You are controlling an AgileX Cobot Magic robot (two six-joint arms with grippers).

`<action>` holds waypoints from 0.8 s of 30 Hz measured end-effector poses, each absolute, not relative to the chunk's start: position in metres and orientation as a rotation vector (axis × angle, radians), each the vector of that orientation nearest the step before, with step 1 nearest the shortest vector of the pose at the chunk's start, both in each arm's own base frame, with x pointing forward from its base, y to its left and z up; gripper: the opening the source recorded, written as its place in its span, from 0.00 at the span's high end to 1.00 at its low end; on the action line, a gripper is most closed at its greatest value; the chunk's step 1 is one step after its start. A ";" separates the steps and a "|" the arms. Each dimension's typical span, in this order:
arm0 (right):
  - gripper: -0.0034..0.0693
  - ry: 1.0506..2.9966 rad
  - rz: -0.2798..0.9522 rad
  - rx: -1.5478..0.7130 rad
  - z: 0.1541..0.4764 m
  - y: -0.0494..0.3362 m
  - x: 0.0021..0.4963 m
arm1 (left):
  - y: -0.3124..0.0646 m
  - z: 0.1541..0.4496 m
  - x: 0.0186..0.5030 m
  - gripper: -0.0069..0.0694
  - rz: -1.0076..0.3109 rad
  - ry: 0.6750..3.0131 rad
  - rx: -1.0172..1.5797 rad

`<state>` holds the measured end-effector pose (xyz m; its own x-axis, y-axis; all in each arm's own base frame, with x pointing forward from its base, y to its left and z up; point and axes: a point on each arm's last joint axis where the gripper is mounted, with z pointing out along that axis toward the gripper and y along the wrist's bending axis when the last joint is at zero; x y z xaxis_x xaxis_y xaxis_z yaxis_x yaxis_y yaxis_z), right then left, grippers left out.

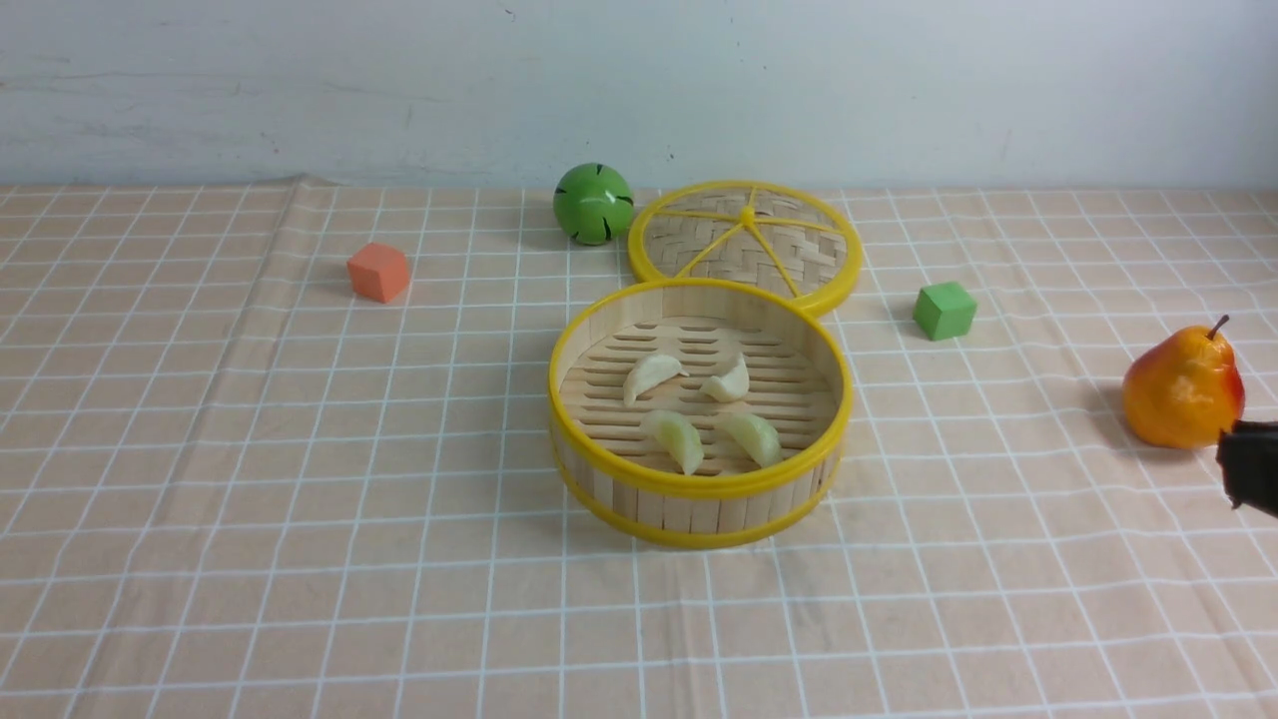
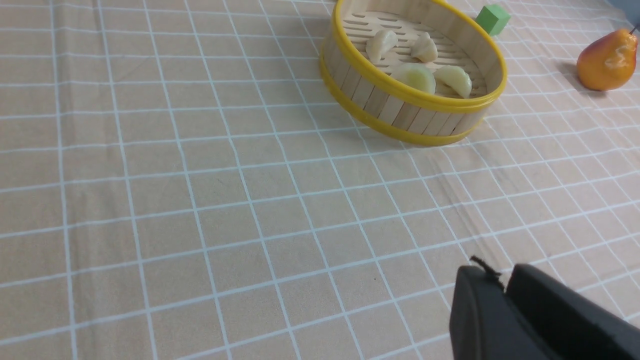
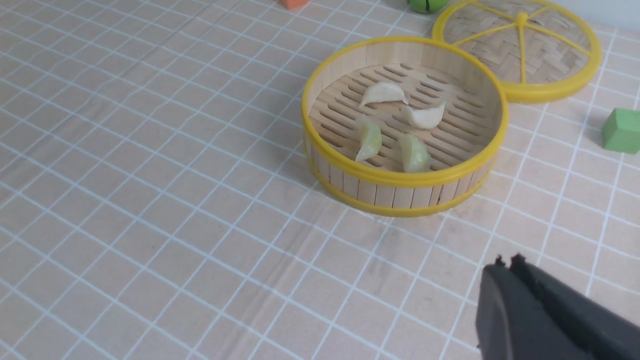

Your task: Put the dumplings into the steamer on the table with the brown tablecloth.

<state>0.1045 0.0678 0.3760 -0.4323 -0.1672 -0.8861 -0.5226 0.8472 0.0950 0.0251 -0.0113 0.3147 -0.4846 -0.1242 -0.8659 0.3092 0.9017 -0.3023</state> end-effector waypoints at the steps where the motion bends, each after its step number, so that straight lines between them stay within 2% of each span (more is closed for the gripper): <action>1: 0.98 2.008 0.439 -0.507 0.376 0.068 0.105 | -0.011 0.315 0.025 0.81 -0.518 2.014 0.134; 7: 0.98 1.987 0.418 -0.509 0.377 0.067 0.106 | -0.011 0.315 0.025 0.81 -0.518 2.014 0.134; 12: 0.98 1.907 0.392 -0.496 0.366 0.065 0.107 | -0.011 0.315 0.025 0.81 -0.518 2.014 0.134; 18: 0.98 1.761 0.305 -0.381 0.324 0.041 0.091 | -0.011 0.315 0.025 0.81 -0.518 2.014 0.134; 21: 0.98 1.713 0.188 -0.230 0.288 0.020 0.075 | -0.011 0.315 0.025 0.81 -0.518 2.014 0.134; 24: 0.98 1.697 0.135 -0.137 0.266 0.011 0.066 | -0.011 0.315 0.025 0.80 -0.518 2.014 0.134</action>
